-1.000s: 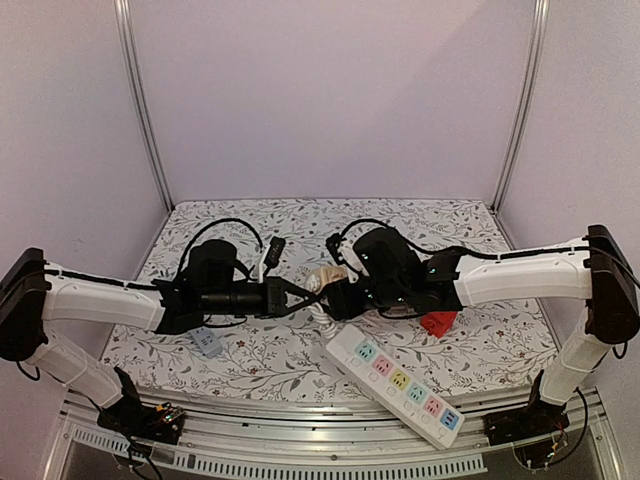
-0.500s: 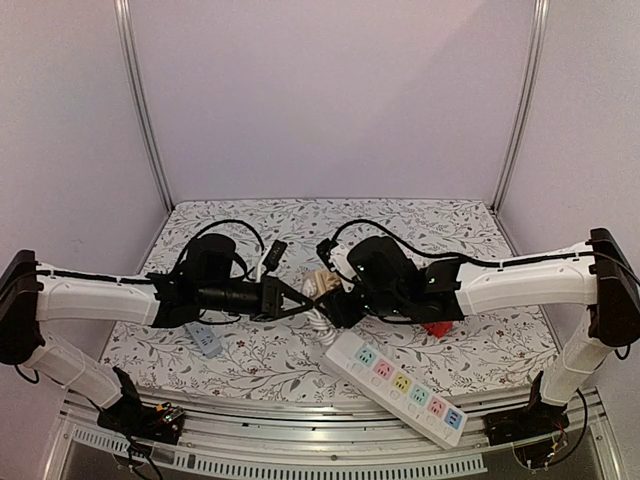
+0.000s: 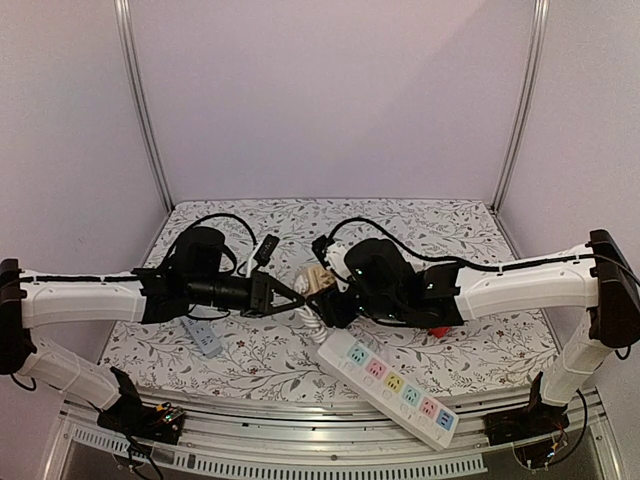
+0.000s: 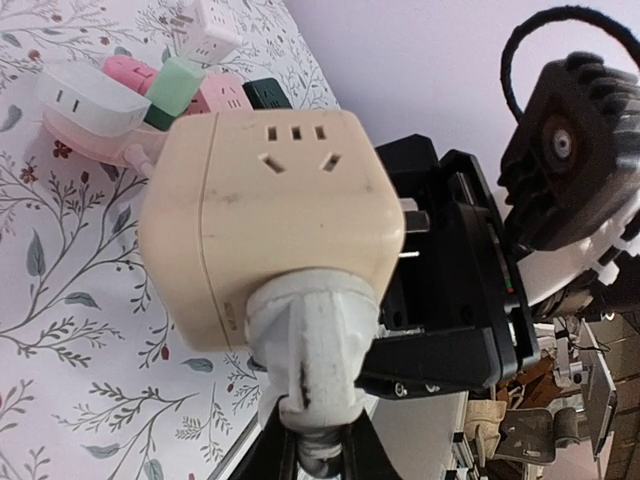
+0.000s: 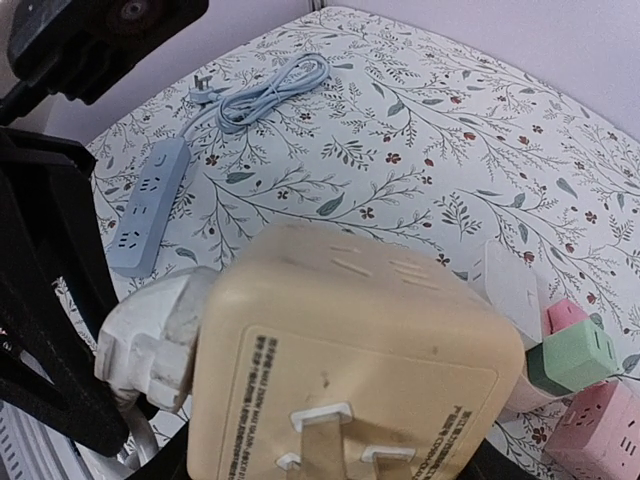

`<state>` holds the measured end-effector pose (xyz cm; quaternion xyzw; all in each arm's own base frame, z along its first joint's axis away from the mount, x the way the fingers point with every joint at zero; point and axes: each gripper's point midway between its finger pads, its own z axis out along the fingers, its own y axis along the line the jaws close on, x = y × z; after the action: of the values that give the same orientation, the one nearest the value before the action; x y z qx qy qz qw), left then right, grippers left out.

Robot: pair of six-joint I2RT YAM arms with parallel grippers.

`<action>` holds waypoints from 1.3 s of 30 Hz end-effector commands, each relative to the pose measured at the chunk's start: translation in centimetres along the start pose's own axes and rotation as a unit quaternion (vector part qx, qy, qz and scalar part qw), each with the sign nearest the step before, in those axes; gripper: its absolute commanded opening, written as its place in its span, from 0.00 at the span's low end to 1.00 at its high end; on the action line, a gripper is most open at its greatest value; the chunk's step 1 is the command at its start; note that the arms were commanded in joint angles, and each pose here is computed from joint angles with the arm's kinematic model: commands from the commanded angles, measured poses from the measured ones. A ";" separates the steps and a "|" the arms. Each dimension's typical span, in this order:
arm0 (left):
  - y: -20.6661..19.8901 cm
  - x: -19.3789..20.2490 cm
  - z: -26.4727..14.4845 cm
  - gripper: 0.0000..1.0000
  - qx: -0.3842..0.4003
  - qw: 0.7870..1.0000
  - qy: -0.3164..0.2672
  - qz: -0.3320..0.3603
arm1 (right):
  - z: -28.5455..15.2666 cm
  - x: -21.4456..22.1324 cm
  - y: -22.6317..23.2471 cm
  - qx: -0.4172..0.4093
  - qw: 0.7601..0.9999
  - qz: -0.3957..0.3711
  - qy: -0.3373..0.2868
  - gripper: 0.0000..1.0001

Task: Pull the plug off the socket

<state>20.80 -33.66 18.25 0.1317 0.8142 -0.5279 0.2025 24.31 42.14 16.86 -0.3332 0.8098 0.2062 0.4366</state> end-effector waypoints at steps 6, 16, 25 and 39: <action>1.7 -2.1 -3.3 0.00 -0.037 0.996 -0.073 0.030 | -1.9 -3.9 -0.4 0.001 0.995 0.085 -0.049 0.03; 1.7 -0.8 -4.6 0.00 -0.020 0.994 -0.090 0.065 | -3.2 -8.8 0.7 -0.046 0.978 0.188 -0.077 0.06; 3.7 -0.3 -3.9 0.00 -0.042 0.997 -0.062 0.004 | -2.1 -7.5 1.6 -0.055 0.987 0.141 -0.059 0.05; 1.1 -2.0 -3.5 0.00 0.021 0.998 -0.056 -0.036 | -1.1 -1.4 -0.1 0.051 0.999 -0.006 -0.013 0.04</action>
<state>20.04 -31.41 19.69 0.1335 0.7782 -0.5718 0.2227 23.16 44.02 18.01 -0.2988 0.8223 0.2354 0.4233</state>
